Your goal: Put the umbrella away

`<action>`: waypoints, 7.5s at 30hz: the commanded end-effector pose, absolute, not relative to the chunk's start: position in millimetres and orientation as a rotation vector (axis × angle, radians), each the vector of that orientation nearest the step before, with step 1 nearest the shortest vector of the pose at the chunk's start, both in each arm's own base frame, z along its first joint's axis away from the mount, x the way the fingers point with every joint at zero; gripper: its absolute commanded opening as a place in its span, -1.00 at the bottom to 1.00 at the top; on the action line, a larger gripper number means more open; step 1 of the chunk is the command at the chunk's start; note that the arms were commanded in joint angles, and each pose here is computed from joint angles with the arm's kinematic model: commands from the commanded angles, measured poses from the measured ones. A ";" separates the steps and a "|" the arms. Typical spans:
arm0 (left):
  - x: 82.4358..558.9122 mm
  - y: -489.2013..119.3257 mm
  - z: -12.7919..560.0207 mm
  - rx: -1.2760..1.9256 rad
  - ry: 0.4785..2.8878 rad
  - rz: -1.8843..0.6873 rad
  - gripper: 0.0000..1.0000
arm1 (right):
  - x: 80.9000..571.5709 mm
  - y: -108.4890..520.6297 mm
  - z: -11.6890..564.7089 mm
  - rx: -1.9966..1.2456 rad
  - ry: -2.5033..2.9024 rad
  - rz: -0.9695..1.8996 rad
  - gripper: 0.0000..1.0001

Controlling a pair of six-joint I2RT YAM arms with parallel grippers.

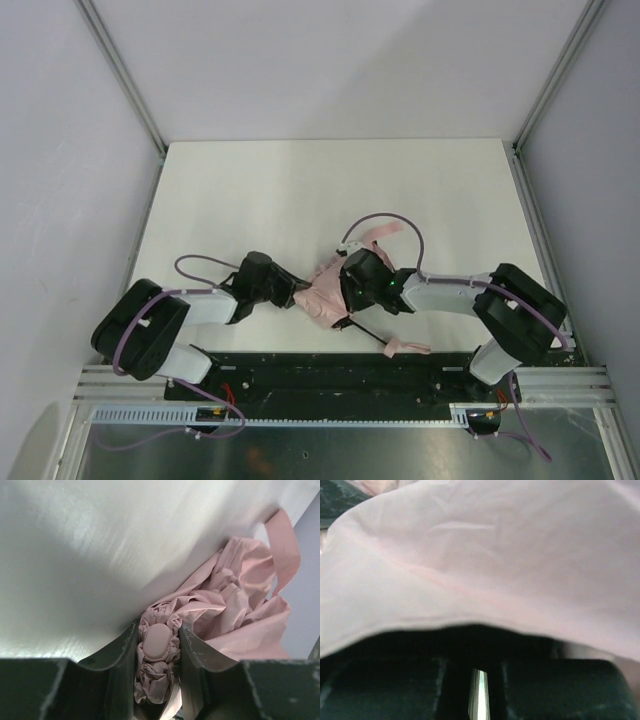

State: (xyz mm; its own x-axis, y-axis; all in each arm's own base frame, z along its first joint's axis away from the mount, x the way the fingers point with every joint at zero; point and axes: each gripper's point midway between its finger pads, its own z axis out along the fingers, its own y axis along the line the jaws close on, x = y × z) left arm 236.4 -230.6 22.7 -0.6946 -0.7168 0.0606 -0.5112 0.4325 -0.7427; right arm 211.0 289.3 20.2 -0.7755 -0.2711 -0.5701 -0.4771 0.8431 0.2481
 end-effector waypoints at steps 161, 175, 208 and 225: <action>219.0 -233.2 12.4 -1.176 2.492 -0.904 -0.96 | 223.2 310.3 -29.5 -0.921 2.242 0.034 -0.88; 263.6 -193.6 76.9 -1.011 2.236 -1.082 0.99 | 163.2 303.9 -79.3 -0.754 2.745 1.006 -1.00; 294.8 -218.3 -0.2 -1.140 2.310 -0.882 0.25 | 187.7 303.2 -52.9 -0.563 2.691 1.458 -1.00; 284.9 -210.9 4.5 -1.104 2.401 -0.721 -1.00 | 225.3 298.6 -3.9 -0.742 2.624 0.857 -0.14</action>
State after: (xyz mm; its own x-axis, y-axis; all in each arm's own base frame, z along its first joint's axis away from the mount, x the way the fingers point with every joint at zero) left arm 293.6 -243.1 29.4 -0.6343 -0.7729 -0.0177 -0.5093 0.4349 -0.7426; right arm 261.4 350.4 35.6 -0.7816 -0.2261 -0.5814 -0.6108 0.4668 0.6396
